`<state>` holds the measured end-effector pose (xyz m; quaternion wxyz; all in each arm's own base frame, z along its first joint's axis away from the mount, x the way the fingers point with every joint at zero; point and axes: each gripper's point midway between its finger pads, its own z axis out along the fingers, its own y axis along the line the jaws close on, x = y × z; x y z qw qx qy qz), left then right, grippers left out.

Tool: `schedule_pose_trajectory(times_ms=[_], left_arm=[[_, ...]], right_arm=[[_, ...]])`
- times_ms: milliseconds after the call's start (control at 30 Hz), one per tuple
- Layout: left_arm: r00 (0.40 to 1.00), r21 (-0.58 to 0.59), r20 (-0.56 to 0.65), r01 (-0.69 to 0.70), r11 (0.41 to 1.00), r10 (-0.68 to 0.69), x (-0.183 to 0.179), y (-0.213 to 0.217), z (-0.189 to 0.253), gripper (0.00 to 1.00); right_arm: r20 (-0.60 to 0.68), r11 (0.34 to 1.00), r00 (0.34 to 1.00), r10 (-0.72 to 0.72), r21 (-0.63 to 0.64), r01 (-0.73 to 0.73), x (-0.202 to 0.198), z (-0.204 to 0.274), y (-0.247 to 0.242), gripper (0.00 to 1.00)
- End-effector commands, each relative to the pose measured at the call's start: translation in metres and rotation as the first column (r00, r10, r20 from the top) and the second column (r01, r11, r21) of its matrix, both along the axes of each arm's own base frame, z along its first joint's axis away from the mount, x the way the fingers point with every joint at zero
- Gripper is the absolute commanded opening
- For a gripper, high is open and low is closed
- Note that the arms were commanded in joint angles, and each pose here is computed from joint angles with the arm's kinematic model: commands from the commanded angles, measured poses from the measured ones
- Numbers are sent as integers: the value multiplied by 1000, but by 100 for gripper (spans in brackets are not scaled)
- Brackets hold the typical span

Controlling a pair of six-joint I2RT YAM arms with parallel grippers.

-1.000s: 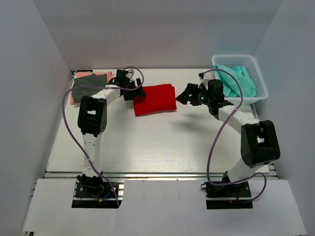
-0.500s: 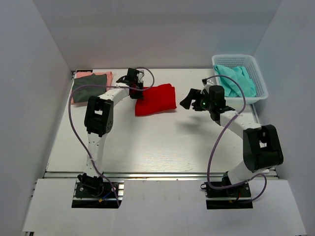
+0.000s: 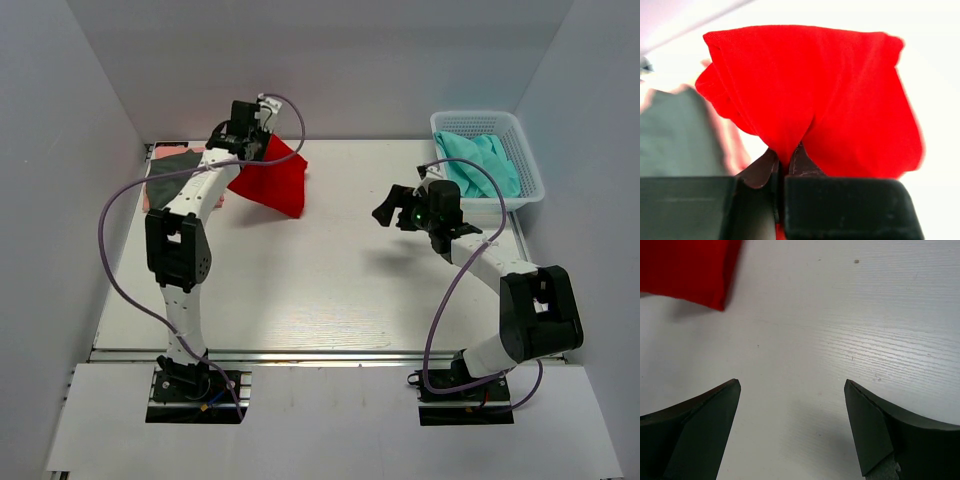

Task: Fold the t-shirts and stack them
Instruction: Neatly place the folded tshirt to the corner

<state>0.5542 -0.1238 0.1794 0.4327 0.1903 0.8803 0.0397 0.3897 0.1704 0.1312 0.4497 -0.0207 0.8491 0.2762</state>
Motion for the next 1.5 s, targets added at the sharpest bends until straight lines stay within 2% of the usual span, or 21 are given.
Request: schedule_pose_trajectory(times_ms=[0,267,600,900,1100,1333,1367,1400,1467], left_arm=[[989,109,145,-48,993,32,5,40,80,0],[971,164,223,-122,979,83,16,92,129,0],[962,141,240,-166,976,129,15,153,140,0],[947,126,189,-287,950,262,16,219,108,0],[961,116,139,-255,960,238,27,234,66,0],[945,157,108,-322,934,308,48,279,25,0],[933,176,127,-355,918,336,51,287,28,2],[926,189,128,-375,908,355,52,292,25,20],[890,222,149,-455,862,432,50,312,25,68]], right_arm=[[58,1000,998,-24,-10,25,6,15,-5,90],[55,999,998,-38,-11,38,8,20,-7,90],[45,1000,999,-19,13,18,10,25,0,90],[45,999,999,-1,32,0,14,30,6,90],[23,1000,1000,-1,26,1,16,24,7,90],[20,1000,1000,-1,18,1,21,25,8,90],[10,1000,1000,2,17,-2,21,21,8,90],[8,1000,1000,4,17,-4,21,21,9,90],[6,1000,1000,11,17,-11,23,21,10,90]])
